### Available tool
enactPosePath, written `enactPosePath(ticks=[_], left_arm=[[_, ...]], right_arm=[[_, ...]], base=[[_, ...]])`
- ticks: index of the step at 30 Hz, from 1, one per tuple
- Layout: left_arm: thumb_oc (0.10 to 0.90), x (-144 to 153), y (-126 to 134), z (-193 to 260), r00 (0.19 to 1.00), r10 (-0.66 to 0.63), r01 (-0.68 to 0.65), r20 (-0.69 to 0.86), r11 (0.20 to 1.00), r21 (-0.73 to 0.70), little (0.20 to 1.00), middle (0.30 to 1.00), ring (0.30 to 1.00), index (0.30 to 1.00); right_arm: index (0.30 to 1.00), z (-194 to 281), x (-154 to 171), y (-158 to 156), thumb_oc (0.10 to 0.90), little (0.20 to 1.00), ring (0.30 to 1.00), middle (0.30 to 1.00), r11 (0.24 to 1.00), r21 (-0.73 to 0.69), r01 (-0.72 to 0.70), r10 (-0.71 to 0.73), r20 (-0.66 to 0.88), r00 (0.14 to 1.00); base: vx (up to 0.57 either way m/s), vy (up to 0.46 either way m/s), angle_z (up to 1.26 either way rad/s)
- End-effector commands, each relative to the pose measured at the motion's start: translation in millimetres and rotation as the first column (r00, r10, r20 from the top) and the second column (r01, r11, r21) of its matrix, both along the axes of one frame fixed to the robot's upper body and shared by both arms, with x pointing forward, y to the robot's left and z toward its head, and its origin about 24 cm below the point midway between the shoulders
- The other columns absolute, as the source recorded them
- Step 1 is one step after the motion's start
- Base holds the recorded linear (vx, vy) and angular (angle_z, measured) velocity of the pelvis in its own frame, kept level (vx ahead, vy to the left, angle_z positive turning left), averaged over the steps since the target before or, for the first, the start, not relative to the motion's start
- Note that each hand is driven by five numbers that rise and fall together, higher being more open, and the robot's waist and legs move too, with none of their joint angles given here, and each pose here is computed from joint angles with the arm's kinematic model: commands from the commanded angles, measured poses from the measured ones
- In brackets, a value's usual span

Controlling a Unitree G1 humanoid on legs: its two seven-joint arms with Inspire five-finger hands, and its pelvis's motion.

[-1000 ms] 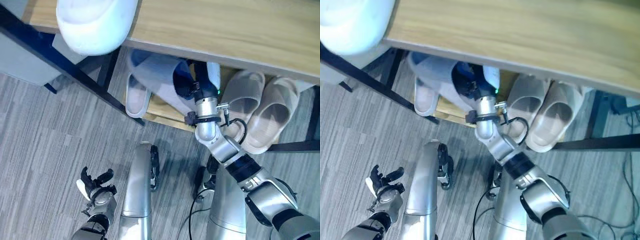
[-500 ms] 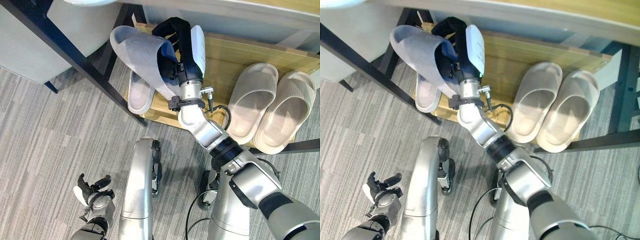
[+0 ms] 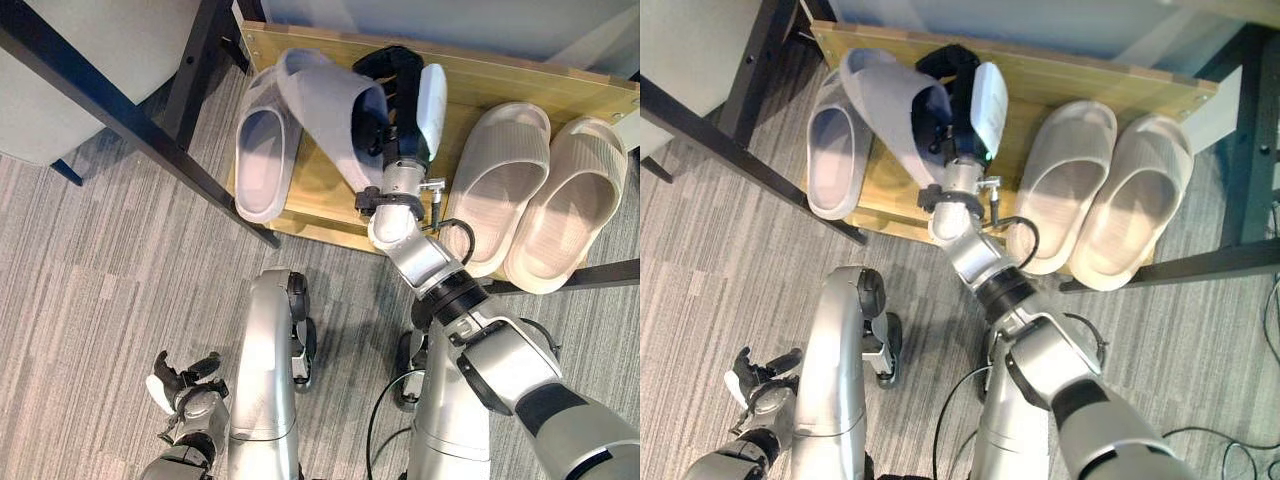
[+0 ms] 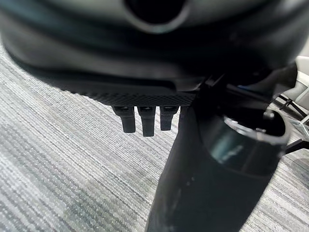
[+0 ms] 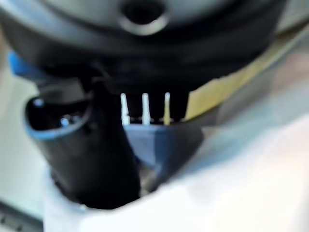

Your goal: Arrange the slippers neatly on the shoe rack.

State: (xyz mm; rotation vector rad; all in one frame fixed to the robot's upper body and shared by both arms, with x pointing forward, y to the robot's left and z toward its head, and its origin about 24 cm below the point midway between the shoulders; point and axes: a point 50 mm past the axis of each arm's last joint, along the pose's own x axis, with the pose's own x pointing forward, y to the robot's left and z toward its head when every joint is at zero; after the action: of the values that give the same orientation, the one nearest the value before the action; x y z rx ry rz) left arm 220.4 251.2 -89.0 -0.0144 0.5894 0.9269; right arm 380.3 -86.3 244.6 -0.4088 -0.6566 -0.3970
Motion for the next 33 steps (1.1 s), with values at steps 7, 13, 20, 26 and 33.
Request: enactPosePath(ticks=[7, 13, 20, 26, 33], left_arm=[[0.800, -19.6, 27.2, -1.3, 0.995, -0.005, 0.020, -0.101, 0.989, 0.146, 0.900, 0.900, 0.900, 0.900], [0.800, -15.8, 27.2, 1.2, 0.995, -0.019, 0.034, -0.093, 0.987, 0.154, 0.900, 0.900, 0.900, 0.900], [0.800, -18.6, 24.4, -2.0, 0.992, -0.051, 0.069, -0.117, 0.985, 0.156, 0.900, 0.900, 0.900, 0.900], [0.800, -22.3, 24.3, -5.4, 0.986, -0.067, 0.092, -0.155, 0.983, 0.157, 0.900, 0.900, 0.900, 0.900], [0.800, -24.7, 25.3, -7.5, 0.981, -0.075, 0.103, -0.182, 0.983, 0.150, 0.900, 0.900, 0.900, 0.900]], right_arm=[[0.300, 83.2, -29.7, 32.4, 0.400, 0.300, 0.300, 0.300, 0.986, 0.048, -0.159, 0.133, 0.345, 0.929], [0.300, 80.1, -27.2, 30.9, 0.400, 0.300, 0.300, 0.300, 0.988, 0.043, -0.149, 0.127, 0.325, 0.937], [0.900, 71.9, -22.5, 24.8, 0.800, 0.900, 0.900, 0.900, 0.993, 0.051, -0.104, 0.084, 0.298, 0.951], [0.900, 68.6, -20.6, 25.5, 0.800, 0.900, 0.900, 0.900, 0.996, 0.028, -0.085, 0.074, 0.278, 0.958], [0.900, 69.5, -26.8, 27.1, 0.800, 0.900, 0.900, 0.900, 0.993, 0.018, -0.115, 0.104, 0.301, 0.948]], base=[[0.00, 0.000, 0.00], [0.00, 0.000, 0.00], [0.00, 0.000, 0.00], [0.00, 0.000, 0.00], [0.00, 0.000, 0.00]])
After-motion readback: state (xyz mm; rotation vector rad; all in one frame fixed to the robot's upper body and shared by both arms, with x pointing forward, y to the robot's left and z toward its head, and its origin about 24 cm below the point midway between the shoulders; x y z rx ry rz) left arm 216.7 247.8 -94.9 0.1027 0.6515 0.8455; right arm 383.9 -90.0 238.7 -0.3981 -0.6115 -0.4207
